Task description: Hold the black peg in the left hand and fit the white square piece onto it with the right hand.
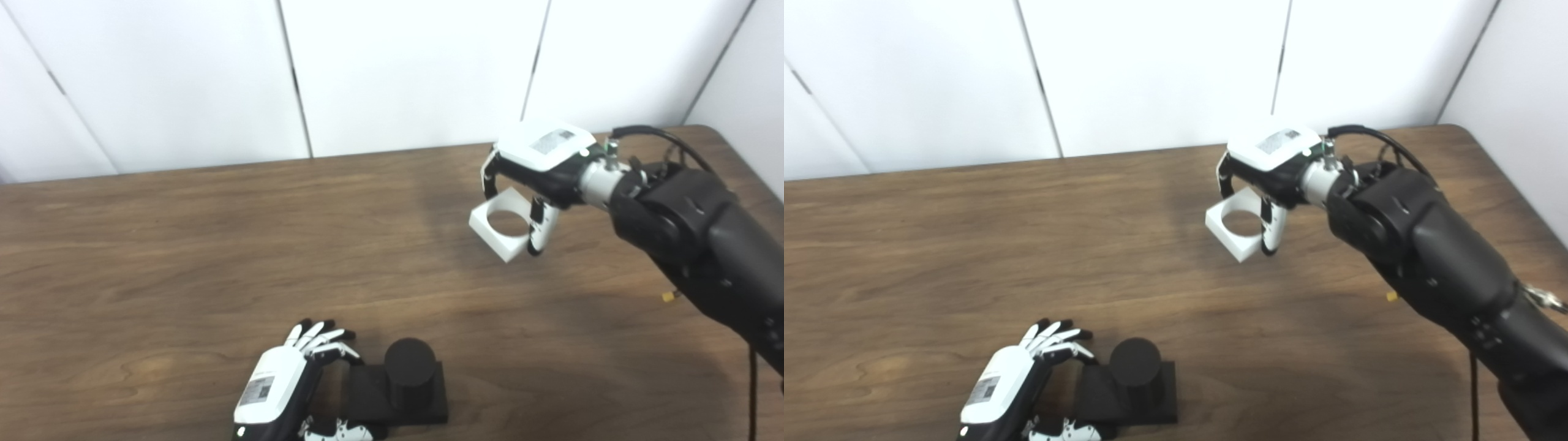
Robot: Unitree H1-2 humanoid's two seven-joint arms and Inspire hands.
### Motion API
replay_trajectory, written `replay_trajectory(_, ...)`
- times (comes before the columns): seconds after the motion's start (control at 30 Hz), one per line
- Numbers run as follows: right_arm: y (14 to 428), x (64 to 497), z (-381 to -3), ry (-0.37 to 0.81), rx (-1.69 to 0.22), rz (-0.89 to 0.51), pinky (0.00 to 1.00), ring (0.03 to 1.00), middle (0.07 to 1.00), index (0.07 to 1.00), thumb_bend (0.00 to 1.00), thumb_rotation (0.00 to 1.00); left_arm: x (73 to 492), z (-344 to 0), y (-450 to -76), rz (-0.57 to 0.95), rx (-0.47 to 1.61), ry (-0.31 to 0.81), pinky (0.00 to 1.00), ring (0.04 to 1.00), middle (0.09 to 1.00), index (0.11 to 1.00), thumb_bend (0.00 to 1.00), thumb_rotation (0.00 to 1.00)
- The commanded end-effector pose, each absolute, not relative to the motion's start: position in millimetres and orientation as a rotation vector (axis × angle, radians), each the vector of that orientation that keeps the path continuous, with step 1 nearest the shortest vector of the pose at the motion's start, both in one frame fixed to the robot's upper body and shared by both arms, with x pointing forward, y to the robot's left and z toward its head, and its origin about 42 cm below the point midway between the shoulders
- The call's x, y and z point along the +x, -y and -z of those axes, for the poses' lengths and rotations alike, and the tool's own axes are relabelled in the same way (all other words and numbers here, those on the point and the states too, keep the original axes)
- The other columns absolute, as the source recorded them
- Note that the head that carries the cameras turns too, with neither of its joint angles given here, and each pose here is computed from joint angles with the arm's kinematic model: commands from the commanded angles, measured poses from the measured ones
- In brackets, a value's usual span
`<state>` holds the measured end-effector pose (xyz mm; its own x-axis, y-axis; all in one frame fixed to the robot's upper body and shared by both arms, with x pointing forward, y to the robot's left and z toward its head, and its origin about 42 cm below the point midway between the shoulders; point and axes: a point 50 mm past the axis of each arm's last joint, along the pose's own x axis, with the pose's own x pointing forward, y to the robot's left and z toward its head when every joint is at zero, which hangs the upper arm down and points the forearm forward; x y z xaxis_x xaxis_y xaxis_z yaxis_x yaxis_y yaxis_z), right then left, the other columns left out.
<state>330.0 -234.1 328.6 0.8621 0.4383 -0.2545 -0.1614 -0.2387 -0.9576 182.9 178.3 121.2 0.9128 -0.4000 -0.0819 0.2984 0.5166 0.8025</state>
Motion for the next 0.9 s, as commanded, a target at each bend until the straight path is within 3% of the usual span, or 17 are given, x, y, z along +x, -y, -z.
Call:
replay_trajectory(0.0, 221.9, 318.4, -350.9, 0.302, -1.730, -0.563, 0.82, 0.871, 0.762, 0.486, 0.52, 0.13, 185.3, -119.3, -174.8, 0.452, 0.965, 0.097, 1.00, 0.919, 0.821, 0.483, 0.52, 0.04)
replay_trajectory(0.4, 172.4, 264.7, -358.9, 0.500, -1.641, -0.706, 0.80, 0.868, 0.758, 0.483, 0.53, 0.13, 192.8, -123.1, -174.2, 0.451, 0.973, 0.086, 1.00, 0.924, 0.826, 0.483, 0.52, 0.05)
replay_trajectory(0.87, 146.4, 240.5, -361.0, 0.556, -1.565, -0.791, 0.81, 0.869, 0.754, 0.482, 0.52, 0.13, 197.0, -126.4, -173.4, 0.451, 0.976, 0.088, 1.00, 0.922, 0.826, 0.483, 0.52, 0.05)
